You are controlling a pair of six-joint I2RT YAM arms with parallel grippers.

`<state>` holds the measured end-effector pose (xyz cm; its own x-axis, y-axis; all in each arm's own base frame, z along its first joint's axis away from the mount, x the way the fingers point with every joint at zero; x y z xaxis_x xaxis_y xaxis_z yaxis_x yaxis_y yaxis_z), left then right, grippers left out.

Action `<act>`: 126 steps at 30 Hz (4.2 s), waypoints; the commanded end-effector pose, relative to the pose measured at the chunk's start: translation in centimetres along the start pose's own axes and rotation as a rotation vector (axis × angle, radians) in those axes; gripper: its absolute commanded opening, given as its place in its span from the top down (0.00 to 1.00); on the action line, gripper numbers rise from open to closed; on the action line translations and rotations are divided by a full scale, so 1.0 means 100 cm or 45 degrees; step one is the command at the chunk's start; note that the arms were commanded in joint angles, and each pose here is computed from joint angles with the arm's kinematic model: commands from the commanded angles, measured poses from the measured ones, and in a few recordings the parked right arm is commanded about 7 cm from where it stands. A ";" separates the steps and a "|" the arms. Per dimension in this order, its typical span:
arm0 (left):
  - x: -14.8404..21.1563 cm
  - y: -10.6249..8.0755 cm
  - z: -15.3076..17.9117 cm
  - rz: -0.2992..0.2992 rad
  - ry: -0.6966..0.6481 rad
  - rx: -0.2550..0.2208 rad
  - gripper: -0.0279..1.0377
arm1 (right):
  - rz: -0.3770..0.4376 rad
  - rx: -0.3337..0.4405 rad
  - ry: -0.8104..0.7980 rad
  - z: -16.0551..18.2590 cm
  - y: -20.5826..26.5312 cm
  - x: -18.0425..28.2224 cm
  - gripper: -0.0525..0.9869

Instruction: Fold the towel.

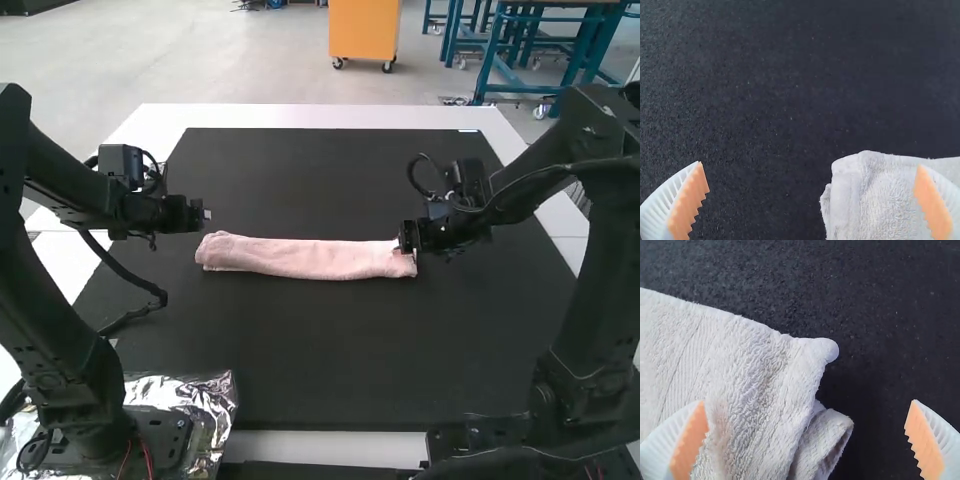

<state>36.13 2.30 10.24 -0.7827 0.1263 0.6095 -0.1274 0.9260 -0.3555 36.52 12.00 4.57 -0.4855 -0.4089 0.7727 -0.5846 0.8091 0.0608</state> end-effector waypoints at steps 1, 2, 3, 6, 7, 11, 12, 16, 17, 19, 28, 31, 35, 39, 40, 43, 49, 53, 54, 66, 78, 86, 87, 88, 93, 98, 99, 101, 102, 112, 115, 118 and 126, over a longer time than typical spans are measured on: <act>0.006 -0.009 -0.017 0.042 -0.057 -0.005 0.07 | -0.011 0.014 0.015 -0.002 0.005 -0.009 0.09; 0.006 -0.009 -0.017 0.044 -0.056 -0.005 0.07 | -0.015 0.015 0.023 0.000 0.005 -0.011 0.11; 0.006 -0.009 -0.017 0.044 -0.056 -0.005 0.07 | -0.018 0.015 0.030 0.001 0.006 -0.013 0.11; 0.006 -0.009 -0.016 0.047 -0.052 -0.004 0.07 | -0.030 0.020 0.044 0.005 0.009 -0.016 0.13; 0.006 -0.008 -0.016 0.045 -0.051 -0.002 0.07 | -0.033 0.022 0.050 0.006 0.010 -0.016 0.20; 0.006 -0.007 -0.015 0.041 -0.047 0.002 0.07 | -0.074 0.025 0.065 0.016 0.018 -0.021 0.71; 0.007 -0.008 -0.014 0.043 -0.043 0.001 0.07 | -0.088 0.041 0.058 0.016 0.021 -0.022 0.94; 0.009 -0.009 -0.016 0.050 -0.046 0.001 0.07 | -0.092 0.042 0.057 0.018 0.022 -0.020 0.97; 0.010 -0.009 -0.015 0.050 -0.046 0.001 0.07 | -0.088 0.041 0.051 0.016 0.021 -0.017 0.97; 0.012 -0.012 -0.018 0.056 -0.057 -0.012 0.07 | -0.083 0.045 0.021 0.004 0.021 -0.006 0.97; 0.018 -0.014 -0.031 0.057 -0.113 -0.063 0.07 | -0.085 0.037 -0.159 -0.050 0.029 0.039 0.97; 0.018 -0.015 -0.033 0.061 -0.126 -0.066 0.07 | -0.130 0.040 -0.172 -0.063 0.045 0.034 0.97; 0.023 -0.012 -0.040 0.052 -0.162 -0.059 0.07 | -0.199 0.074 -0.167 -0.077 0.071 0.020 0.97; 0.029 -0.005 -0.046 0.035 -0.201 -0.051 0.07 | -0.257 0.096 -0.159 -0.088 0.097 0.007 0.97; 0.030 -0.004 -0.048 0.032 -0.208 -0.050 0.07 | -0.270 0.093 -0.156 -0.091 0.103 0.004 0.97; 0.031 -0.002 -0.051 0.025 -0.220 -0.046 0.07 | -0.309 0.122 -0.152 -0.097 0.120 -0.005 0.97; 0.032 0.003 -0.050 0.004 -0.225 -0.042 0.07 | -0.388 0.191 -0.160 -0.111 0.160 -0.021 0.97; 0.033 0.008 -0.049 -0.010 -0.227 -0.040 0.07 | -0.426 0.232 -0.174 -0.121 0.182 -0.031 0.97; 0.033 0.009 -0.049 -0.013 -0.228 -0.038 0.07 | -0.434 0.239 -0.178 -0.124 0.187 -0.033 0.97; 0.032 0.011 -0.044 -0.011 -0.247 -0.040 0.07 | -0.500 0.314 -0.199 -0.148 0.231 -0.063 0.97; 0.031 0.013 -0.040 -0.013 -0.246 -0.038 0.07 | -0.561 0.371 -0.187 -0.155 0.273 -0.084 0.97; 0.032 0.013 -0.041 -0.013 -0.254 -0.036 0.07 | -0.585 0.368 -0.196 -0.162 0.288 -0.093 0.94; 0.032 0.013 -0.041 -0.012 -0.256 -0.035 0.07 | -0.586 0.366 -0.207 -0.165 0.288 -0.093 0.93; 0.032 0.012 -0.041 -0.014 -0.260 -0.037 0.07 | -0.590 0.362 -0.212 -0.167 0.291 -0.093 0.85; 0.032 0.013 -0.043 -0.023 -0.269 -0.033 0.07 | -0.633 0.379 -0.234 -0.181 0.304 -0.085 0.35; 0.034 0.016 -0.045 -0.046 -0.282 -0.019 0.07 | -0.675 0.385 -0.254 -0.198 0.309 -0.067 0.12; 0.035 0.017 -0.046 -0.050 -0.287 -0.018 0.07 | -0.687 0.385 -0.249 -0.201 0.309 -0.059 0.12; 0.037 0.018 -0.047 -0.053 -0.293 -0.014 0.07 | -0.672 0.377 -0.277 -0.213 0.300 -0.046 0.12; 0.037 0.018 -0.048 -0.054 -0.297 -0.014 0.07 | -0.661 0.370 -0.289 -0.217 0.294 -0.041 0.13; 0.039 0.015 -0.050 -0.045 -0.306 -0.021 0.07 | -0.644 0.307 -0.286 -0.188 0.242 -0.053 0.97; 0.039 0.015 -0.051 -0.045 -0.308 -0.021 0.07 | -0.665 0.305 -0.257 -0.170 0.241 -0.061 0.97; 0.039 0.014 -0.050 -0.043 -0.307 -0.022 0.07 | -0.673 0.309 -0.263 -0.158 0.243 -0.067 0.97; 0.039 0.015 -0.051 -0.043 -0.313 -0.023 0.07 | -0.707 0.300 -0.275 -0.145 0.255 -0.083 0.97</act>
<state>36.09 5.79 13.82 -0.8766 0.0254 0.4805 -0.1525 0.9325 -0.3275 35.54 41.16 8.89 -0.1997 -0.8189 0.5381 -0.8969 0.3739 0.2361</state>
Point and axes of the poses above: each hand's point on the last joint's axis, 136 mm out from that joint toward the fingers, its own x axis back along the fingers, its own y axis along the line the jaws close on, z = x × y, the point moved 5 cm from there along x, back along the fingers, and after that the axes turned 15 degrees about x, right-handed, at the moved point
